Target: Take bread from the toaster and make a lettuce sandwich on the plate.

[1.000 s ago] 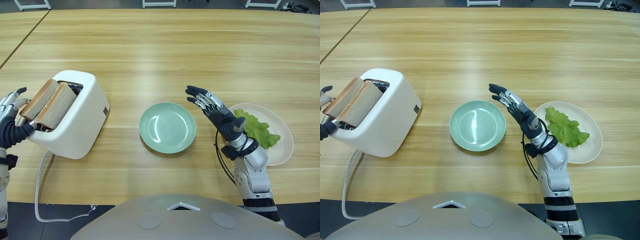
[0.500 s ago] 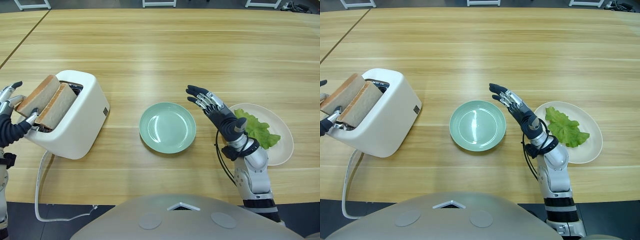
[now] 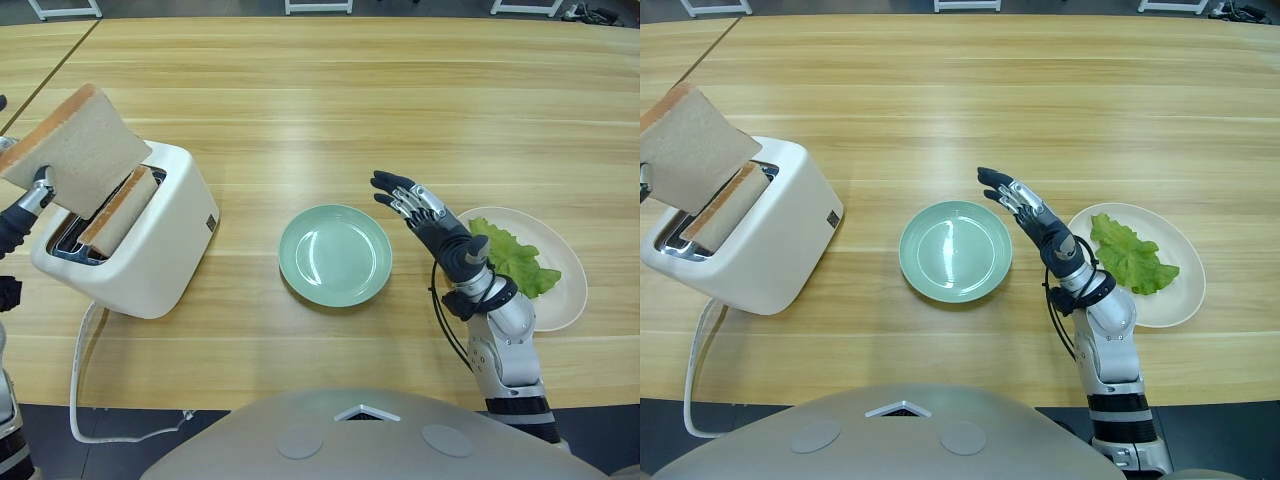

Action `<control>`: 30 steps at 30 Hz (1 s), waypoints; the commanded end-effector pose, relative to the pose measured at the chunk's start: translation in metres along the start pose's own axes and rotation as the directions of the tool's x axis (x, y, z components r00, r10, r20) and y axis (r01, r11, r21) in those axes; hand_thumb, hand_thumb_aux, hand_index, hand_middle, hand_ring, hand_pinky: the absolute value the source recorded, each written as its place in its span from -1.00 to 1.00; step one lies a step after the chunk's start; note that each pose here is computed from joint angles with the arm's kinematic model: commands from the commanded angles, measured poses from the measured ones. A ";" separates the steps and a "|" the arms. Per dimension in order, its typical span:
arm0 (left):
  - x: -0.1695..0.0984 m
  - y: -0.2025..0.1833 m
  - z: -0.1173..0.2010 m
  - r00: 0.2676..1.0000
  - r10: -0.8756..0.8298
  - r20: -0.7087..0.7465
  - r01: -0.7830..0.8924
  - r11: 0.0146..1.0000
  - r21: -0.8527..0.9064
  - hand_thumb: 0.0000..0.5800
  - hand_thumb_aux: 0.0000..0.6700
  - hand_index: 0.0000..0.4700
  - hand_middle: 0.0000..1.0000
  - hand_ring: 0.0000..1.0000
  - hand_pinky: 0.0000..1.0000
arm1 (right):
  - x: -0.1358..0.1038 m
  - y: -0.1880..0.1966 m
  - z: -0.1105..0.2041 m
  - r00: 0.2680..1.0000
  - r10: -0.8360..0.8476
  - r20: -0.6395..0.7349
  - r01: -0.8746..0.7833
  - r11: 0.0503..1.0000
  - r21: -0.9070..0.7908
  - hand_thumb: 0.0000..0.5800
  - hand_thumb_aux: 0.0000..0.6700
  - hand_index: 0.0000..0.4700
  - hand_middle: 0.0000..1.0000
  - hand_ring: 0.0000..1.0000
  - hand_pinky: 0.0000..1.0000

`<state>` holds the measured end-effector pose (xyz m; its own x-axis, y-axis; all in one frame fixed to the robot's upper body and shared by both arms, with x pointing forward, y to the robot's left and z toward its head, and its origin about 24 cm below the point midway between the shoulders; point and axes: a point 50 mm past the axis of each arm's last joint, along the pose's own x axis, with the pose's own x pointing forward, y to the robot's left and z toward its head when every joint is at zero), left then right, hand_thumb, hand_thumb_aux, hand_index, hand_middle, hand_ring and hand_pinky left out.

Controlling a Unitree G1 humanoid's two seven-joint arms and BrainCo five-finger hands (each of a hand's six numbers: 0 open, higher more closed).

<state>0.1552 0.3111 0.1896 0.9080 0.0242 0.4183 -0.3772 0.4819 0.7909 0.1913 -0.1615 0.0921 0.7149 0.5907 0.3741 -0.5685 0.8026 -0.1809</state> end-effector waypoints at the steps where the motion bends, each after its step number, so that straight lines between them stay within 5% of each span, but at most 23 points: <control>1: 0.015 -0.013 0.022 0.994 -0.009 0.106 0.018 0.996 -0.083 1.00 1.00 1.00 -1.00 -1.00 -1.00 | 0.002 -0.001 -0.003 1.000 -0.007 -0.004 0.007 1.000 -0.007 -1.00 -1.00 -1.00 -1.00 -1.00 -1.00; 10: 0.053 -0.034 0.085 0.910 0.081 0.407 -0.068 0.997 -0.046 1.00 1.00 1.00 -1.00 -1.00 -1.00 | 0.011 -0.013 -0.010 0.998 -0.057 0.014 0.057 0.998 0.033 -1.00 -1.00 -1.00 -1.00 -1.00 -1.00; 19: 0.038 -0.128 0.134 0.809 -0.225 0.543 0.214 0.973 0.085 1.00 1.00 1.00 -1.00 -1.00 -1.00 | 0.021 -0.033 0.000 0.990 -0.125 0.064 0.122 0.992 0.040 -1.00 -1.00 -1.00 -1.00 -1.00 -1.00; 30: 0.011 -0.231 0.153 0.613 -0.492 0.618 0.252 0.863 0.437 1.00 1.00 1.00 -1.00 -1.00 -1.00 | 0.019 -0.081 0.045 0.963 -0.216 0.161 0.231 0.970 -0.077 -1.00 -1.00 -1.00 -1.00 -1.00 -1.00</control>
<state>0.2273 0.0727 0.0966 0.6498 -0.7344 0.1958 -0.2081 0.0758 0.9752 0.2327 -0.2112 0.1426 0.7552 0.3883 0.5281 -0.3745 0.9168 -0.1385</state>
